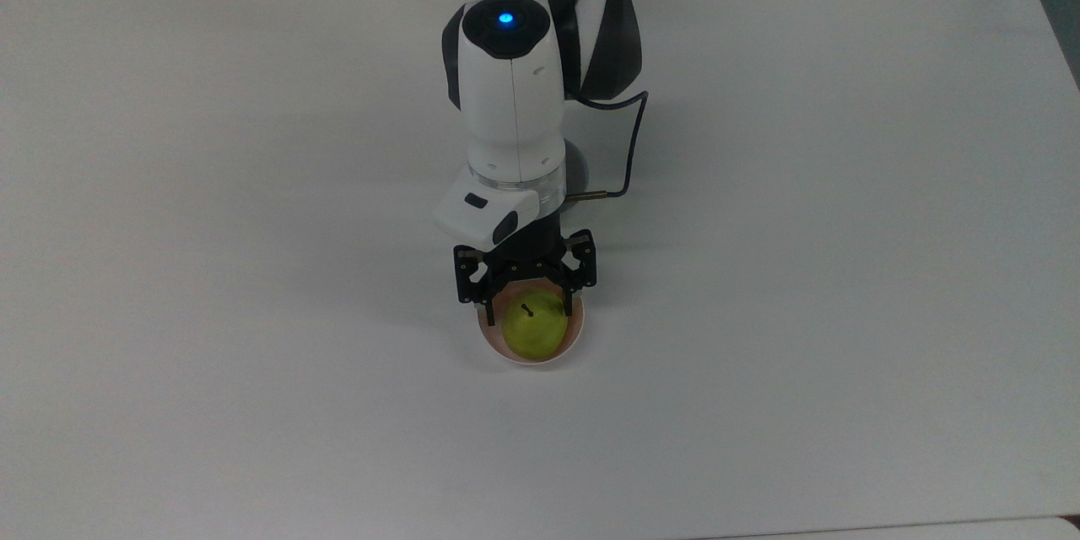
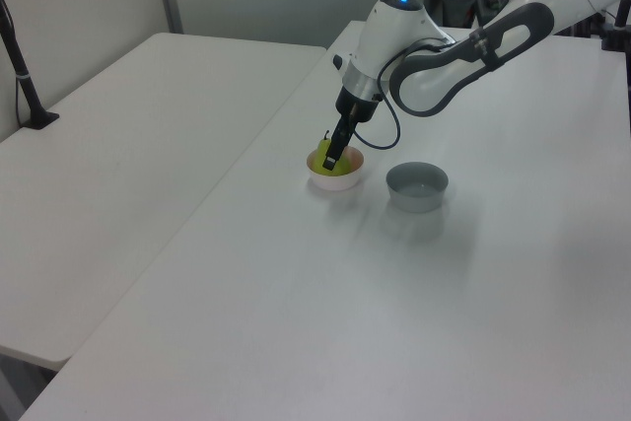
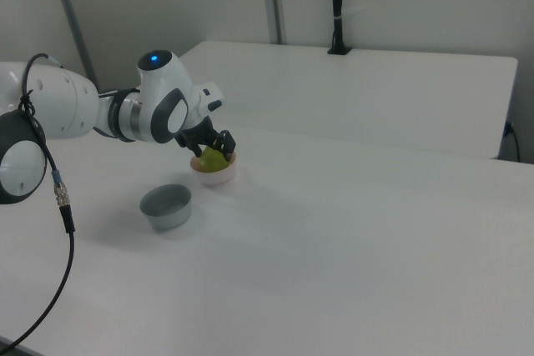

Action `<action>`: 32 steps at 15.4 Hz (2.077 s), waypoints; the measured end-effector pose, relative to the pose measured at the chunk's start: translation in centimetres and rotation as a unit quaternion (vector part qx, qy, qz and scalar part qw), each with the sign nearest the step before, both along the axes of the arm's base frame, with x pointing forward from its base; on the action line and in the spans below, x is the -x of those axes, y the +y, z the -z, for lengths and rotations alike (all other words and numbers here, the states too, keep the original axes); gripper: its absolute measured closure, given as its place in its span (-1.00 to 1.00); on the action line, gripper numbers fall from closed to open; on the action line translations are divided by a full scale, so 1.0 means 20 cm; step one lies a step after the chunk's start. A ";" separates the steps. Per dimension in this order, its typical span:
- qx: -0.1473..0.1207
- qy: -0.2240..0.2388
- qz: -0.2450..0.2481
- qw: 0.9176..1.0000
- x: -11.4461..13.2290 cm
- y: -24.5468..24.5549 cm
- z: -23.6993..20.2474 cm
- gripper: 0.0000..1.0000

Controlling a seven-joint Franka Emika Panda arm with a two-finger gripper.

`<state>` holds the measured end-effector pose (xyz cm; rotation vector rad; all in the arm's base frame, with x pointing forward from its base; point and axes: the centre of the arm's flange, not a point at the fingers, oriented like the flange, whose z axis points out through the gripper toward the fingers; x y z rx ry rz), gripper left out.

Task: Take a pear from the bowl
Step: 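Close the gripper around the pear's body, then lift the pear up out of the pink bowl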

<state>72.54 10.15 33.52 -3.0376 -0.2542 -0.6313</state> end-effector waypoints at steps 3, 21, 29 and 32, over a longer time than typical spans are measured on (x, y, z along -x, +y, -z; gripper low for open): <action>0.000 0.002 0.000 1.000 0.00 0.00 0.01 -0.78; 0.001 0.001 -0.007 1.000 0.00 0.05 0.01 -0.39; 0.001 -0.005 -0.005 1.000 0.01 0.03 -0.13 -0.39; 0.004 0.011 -0.004 1.000 0.03 0.02 -0.24 -0.38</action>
